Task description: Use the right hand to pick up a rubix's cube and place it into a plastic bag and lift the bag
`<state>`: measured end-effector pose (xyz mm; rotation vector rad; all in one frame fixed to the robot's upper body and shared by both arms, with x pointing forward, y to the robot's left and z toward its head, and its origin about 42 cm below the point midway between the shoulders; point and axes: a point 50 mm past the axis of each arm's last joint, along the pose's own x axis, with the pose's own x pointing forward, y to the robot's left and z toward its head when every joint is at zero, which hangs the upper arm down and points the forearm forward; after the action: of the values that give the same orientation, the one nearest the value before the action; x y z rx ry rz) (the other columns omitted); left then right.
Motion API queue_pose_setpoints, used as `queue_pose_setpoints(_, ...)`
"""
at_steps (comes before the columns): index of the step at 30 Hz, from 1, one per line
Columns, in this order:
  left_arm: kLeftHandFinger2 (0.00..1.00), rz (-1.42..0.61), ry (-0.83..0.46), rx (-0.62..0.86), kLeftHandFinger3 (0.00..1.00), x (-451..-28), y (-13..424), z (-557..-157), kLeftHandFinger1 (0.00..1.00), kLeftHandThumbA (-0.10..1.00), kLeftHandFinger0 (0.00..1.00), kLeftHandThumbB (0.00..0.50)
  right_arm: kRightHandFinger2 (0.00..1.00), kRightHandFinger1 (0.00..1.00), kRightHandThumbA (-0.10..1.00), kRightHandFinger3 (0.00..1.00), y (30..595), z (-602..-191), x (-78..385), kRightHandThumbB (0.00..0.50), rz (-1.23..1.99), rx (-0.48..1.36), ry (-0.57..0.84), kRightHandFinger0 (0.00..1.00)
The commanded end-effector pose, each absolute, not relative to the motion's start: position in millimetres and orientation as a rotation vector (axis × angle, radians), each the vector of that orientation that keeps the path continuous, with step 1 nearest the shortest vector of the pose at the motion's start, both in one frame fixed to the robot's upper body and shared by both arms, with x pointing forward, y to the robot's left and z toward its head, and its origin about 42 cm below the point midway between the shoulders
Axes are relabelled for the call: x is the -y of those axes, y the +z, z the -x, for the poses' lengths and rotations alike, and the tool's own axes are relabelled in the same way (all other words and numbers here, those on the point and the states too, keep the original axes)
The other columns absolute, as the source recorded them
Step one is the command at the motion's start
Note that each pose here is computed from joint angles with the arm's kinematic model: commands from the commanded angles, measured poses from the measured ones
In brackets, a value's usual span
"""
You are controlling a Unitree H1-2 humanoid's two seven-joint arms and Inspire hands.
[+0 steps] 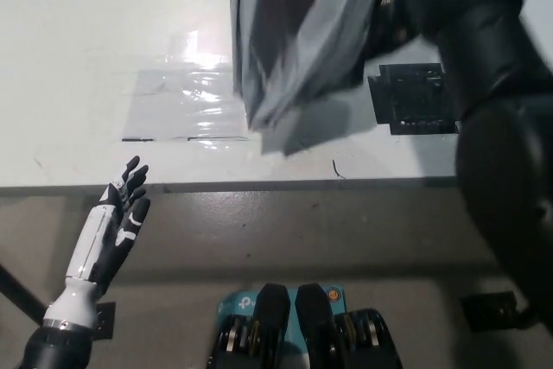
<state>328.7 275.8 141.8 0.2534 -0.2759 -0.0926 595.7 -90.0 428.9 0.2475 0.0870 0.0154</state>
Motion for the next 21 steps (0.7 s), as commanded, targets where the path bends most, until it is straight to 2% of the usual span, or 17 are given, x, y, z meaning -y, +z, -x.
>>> queue_pose_setpoints(1,1.00,-0.274,-0.100,0.320,1.00,-275.8,155.5,-329.0,1.00,0.84,1.00,0.137,0.50,0.01,-0.10,0.73,456.4,-590.4,66.0,0.104,-0.266,0.036,0.034,0.00)
queue_pose_setpoints(2,1.00,-0.275,-0.101,0.321,1.00,-275.5,155.7,-329.2,1.00,0.84,1.00,0.139,0.50,0.02,-0.10,0.91,448.0,-589.8,62.2,0.102,-0.281,0.034,0.049,0.00)
queue_pose_setpoints(5,1.00,-0.263,-0.112,0.324,1.00,-274.0,155.6,-330.8,1.00,0.81,1.00,0.145,0.49,0.02,-0.10,0.30,427.9,-587.7,53.1,0.115,-0.289,-0.017,0.045,0.00)
queue_pose_setpoints(6,1.00,-0.259,-0.118,0.326,1.00,-273.5,155.8,-331.5,1.00,0.79,1.00,0.148,0.49,0.01,-0.10,0.31,420.9,-586.9,50.5,0.113,-0.297,-0.030,0.048,0.00)
queue_pose_setpoints(7,1.00,-0.260,-0.121,0.328,1.00,-273.1,156.5,-332.2,1.00,0.78,1.00,0.153,0.50,0.01,-0.10,0.49,415.6,-586.6,49.5,0.099,-0.306,-0.040,0.052,0.00)
queue_pose_setpoints(8,1.00,-0.262,-0.123,0.329,1.00,-272.9,157.0,-332.7,1.00,0.77,1.00,0.153,0.51,0.00,-0.10,0.50,414.3,-586.6,49.6,0.099,-0.308,-0.042,0.053,0.00)
queue_pose_setpoints(9,1.00,-0.261,-0.123,0.330,1.00,-272.6,157.1,-333.0,1.00,0.76,1.00,0.155,0.53,0.01,-0.10,0.86,413.5,-586.7,49.8,0.088,-0.302,-0.045,0.050,0.00)
queue_pose_setpoints(10,1.00,-0.263,-0.123,0.331,1.00,-272.4,157.3,-333.3,1.00,0.76,1.00,0.155,0.53,0.01,-0.10,0.91,412.6,-586.8,50.1,0.098,-0.285,-0.046,0.046,0.00)
queue_pose_setpoints(11,1.00,-0.269,-0.124,0.328,1.00,-272.3,158.5,-333.0,1.00,0.77,1.00,0.161,0.52,0.02,-0.10,0.79,410.7,-587.3,52.2,0.101,-0.223,-0.049,0.026,0.00)
queue_pose_setpoints(12,1.00,-0.271,-0.125,0.327,1.00,-272.3,159.1,-332.7,1.00,0.77,1.00,0.161,0.52,0.02,-0.10,0.79,410.4,-587.6,53.2,0.101,-0.200,-0.050,0.016,0.00)
queue_pose_setpoints(13,1.00,-0.273,-0.126,0.327,1.00,-272.7,159.5,-332.8,1.00,0.77,1.00,0.160,0.52,0.03,-0.10,0.59,410.5,-587.9,55.0,0.104,-0.158,-0.043,-0.007,0.00)
queue_pose_setpoints(14,1.00,-0.273,-0.126,0.327,1.00,-272.9,159.5,-332.8,1.00,0.77,1.00,0.159,0.53,0.04,-0.10,0.54,410.5,-587.9,55.2,0.104,-0.150,-0.041,-0.012,0.00)
queue_pose_setpoints(15,1.00,-0.270,-0.127,0.326,1.00,-272.9,159.5,-332.9,1.00,0.76,1.00,0.159,0.70,0.21,-0.02,0.39,411.1,-588.3,56.9,0.092,-0.080,-0.027,-0.021,0.10)
queue_pose_setpoints(16,1.00,-0.264,-0.131,0.325,1.00,-273.1,159.1,-333.2,1.00,0.75,1.00,0.160,1.00,1.00,0.41,1.00,413.7,-589.7,61.5,0.287,0.073,0.003,-0.025,0.94)
queue_pose_setpoints(17,1.00,-0.262,-0.132,0.325,1.00,-273.1,158.9,-333.3,1.00,0.75,1.00,0.160,1.00,1.00,0.46,1.00,414.8,-590.3,63.1,0.268,0.132,0.011,-0.024,1.00)
queue_pose_setpoints(18,1.00,-0.253,-0.136,0.329,1.00,-272.9,158.4,-333.7,1.00,0.74,1.00,0.153,1.00,1.00,0.69,1.00,421.1,-591.7,66.5,0.327,0.306,0.023,-0.018,1.00)
queue_pose_setpoints(21,1.00,-0.253,-0.134,0.331,1.00,-272.3,158.4,-334.1,1.00,0.73,1.00,0.157,1.00,1.00,0.72,1.00,436.9,-593.2,73.9,0.445,0.499,0.096,-0.061,1.00)
